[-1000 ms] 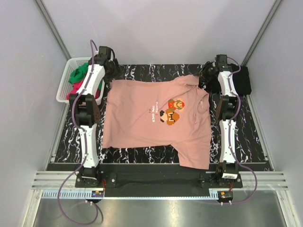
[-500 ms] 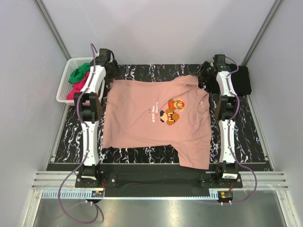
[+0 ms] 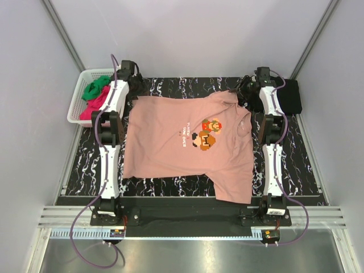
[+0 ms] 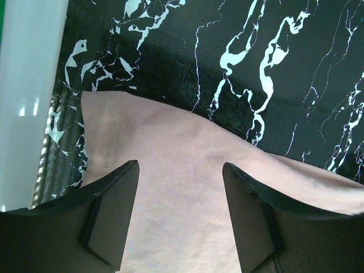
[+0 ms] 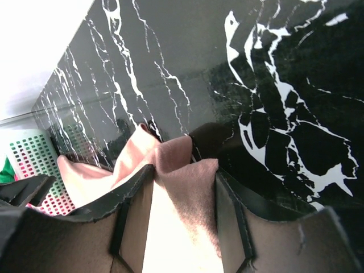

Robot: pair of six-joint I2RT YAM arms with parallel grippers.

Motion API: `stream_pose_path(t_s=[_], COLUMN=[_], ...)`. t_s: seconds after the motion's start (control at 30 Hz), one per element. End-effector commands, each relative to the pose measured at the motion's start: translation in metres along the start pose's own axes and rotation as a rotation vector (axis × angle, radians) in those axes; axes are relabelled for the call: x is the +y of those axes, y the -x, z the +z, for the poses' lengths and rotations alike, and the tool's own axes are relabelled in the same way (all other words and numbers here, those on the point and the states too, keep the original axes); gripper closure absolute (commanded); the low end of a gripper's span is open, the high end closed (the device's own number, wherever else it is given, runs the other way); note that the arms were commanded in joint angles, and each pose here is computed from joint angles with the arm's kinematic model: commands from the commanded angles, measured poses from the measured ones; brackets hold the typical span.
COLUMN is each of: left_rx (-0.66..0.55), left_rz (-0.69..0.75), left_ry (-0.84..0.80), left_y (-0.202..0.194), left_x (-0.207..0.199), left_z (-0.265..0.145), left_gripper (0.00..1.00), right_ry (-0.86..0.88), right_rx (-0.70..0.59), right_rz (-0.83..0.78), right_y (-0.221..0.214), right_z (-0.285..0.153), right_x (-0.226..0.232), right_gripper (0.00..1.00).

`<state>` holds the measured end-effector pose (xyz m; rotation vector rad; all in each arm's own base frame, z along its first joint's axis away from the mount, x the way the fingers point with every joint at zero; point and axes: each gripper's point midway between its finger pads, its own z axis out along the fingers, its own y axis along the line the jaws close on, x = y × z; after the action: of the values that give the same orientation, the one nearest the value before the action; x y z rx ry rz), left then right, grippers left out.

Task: Fold and stack the t-shirts
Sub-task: Fold the tshirt

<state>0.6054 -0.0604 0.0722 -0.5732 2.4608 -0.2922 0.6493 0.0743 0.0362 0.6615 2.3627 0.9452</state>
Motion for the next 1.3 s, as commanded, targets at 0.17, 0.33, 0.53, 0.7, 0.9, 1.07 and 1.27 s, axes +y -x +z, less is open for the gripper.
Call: stream_pose_path(t_s=[0.17,0.33,0.53,0.7,0.9,1.07,1.27], left_rx=[-0.041,0.082,0.141,0.19,0.274,0.249,0.287], left_rz=[0.028,0.134,0.202,0.237,0.267,0.23,0.249], left_ry=[-0.028,-0.006,0.002,-0.035,0.068,0.063,0.091], left_y=[0.016,-0.043,-0.106,-0.142,-0.194,-0.217,-0.243], left_x=[-0.004,0.001,0.019,0.022,0.056,0.068,0.076], left_z=[-0.03,-0.072,-0.135,-0.164,-0.196,-0.224,-0.22], left_gripper=[0.33,0.33,0.31,0.3,0.32,0.31,0.32], right_ry=[-0.038,-0.148,-0.285,-0.357,-0.362,-0.376,-0.469], right_rx=[-0.085,-0.013,0.009,0.028,0.154,0.217,0.244], right_rz=[-0.181,-0.239,-0.344,-0.333,-0.328,-0.242,-0.267], right_y=[0.014,-0.033,-0.106,-0.156,-0.241,-0.297,-0.325], right_z=[-0.057,-0.106,-0.166,-0.203,-0.241,-0.264,-0.268], right_x=[0.049,0.08,0.102,0.08,0.067,0.043,0.008], right_gripper=[0.46,0.47,0.42,0.46,0.48,0.49,0.5])
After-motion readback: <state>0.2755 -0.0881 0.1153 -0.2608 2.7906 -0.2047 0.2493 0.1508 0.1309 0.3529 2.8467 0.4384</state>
